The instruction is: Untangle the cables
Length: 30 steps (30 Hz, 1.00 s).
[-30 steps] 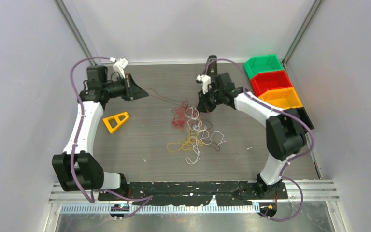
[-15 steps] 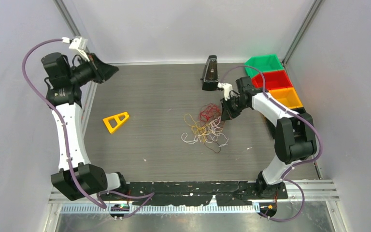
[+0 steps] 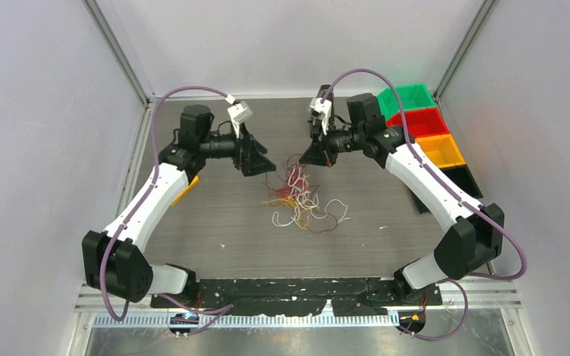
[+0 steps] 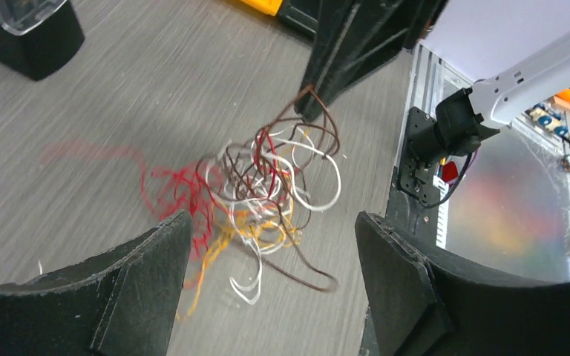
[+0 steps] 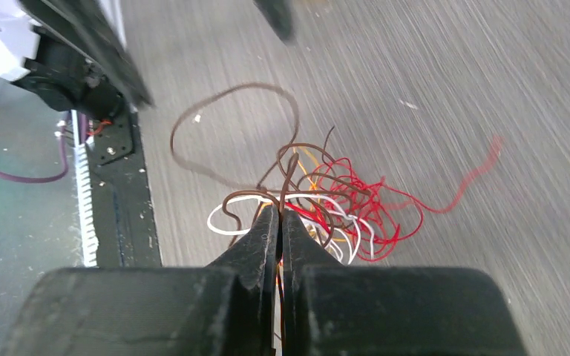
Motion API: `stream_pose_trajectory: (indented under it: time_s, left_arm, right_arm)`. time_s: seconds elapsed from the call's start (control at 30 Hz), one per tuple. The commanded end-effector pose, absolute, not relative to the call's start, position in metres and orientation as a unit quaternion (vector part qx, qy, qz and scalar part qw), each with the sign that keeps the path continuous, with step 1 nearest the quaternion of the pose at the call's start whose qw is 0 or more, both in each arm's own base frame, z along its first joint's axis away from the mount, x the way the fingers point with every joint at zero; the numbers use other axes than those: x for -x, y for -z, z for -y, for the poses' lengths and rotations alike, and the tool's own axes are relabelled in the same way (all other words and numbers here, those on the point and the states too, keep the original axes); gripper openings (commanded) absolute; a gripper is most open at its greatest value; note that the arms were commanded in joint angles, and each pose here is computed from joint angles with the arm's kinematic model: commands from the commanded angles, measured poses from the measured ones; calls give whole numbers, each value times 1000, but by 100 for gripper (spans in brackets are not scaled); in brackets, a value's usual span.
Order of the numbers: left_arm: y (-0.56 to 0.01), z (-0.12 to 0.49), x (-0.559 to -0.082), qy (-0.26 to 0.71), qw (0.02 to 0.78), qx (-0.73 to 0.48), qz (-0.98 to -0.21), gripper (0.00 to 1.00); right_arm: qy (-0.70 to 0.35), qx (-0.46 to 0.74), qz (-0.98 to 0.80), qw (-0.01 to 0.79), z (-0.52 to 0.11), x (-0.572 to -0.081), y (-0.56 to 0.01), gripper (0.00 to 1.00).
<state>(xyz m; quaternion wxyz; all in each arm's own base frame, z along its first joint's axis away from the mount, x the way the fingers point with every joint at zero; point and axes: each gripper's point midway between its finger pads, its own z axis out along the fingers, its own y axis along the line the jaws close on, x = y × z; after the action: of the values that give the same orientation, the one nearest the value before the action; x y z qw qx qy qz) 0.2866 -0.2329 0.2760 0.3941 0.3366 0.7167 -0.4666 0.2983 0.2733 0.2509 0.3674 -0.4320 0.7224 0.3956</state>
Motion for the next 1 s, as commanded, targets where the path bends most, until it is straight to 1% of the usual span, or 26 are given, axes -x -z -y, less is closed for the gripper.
stream_pose_trajectory:
  time_s: [0.0, 0.1, 0.17, 0.2, 0.3, 0.33, 0.47, 0.5, 0.67, 0.8, 0.97]
  left_arm:
    - [-279, 260, -297, 461, 440, -404, -656, 82]
    - [-268, 280, -288, 468, 429, -432, -641, 82]
    - [-259, 288, -284, 474, 417, -438, -640, 78]
    - [-254, 290, -284, 476, 413, -436, -642, 75]
    - [-239, 292, -290, 482, 402, -408, -663, 57]
    - [-235, 292, -292, 484, 400, -401, -667, 53]
    - [-206, 290, -290, 486, 395, -381, -680, 51]
    - [-201, 289, -289, 485, 392, -379, -684, 47]
    - [-173, 276, -291, 477, 369, -351, -716, 19]
    - [-154, 249, -299, 465, 356, -296, -755, 1]
    - [-129, 215, -299, 419, 334, -266, -801, 0]
  right_arm:
    - [-435, 454, -663, 405, -289, -279, -306, 5]
    - [-452, 449, -647, 420, -294, -272, -327, 5]
    - [-458, 443, -642, 427, -295, -269, -338, 5]
    - [-459, 442, -639, 430, -295, -269, -342, 5]
    - [-471, 433, -626, 446, -296, -265, -366, 6]
    - [-478, 426, -620, 454, -297, -265, -376, 5]
    - [-511, 397, -587, 486, -299, -258, -430, 5]
    - [-513, 397, -575, 499, -298, -256, -445, 5]
    - [-524, 379, -531, 547, -296, -253, -505, 5]
    - [-519, 358, -511, 584, -285, -254, -539, 5]
    - [-532, 320, -478, 622, -268, -252, -586, 5]
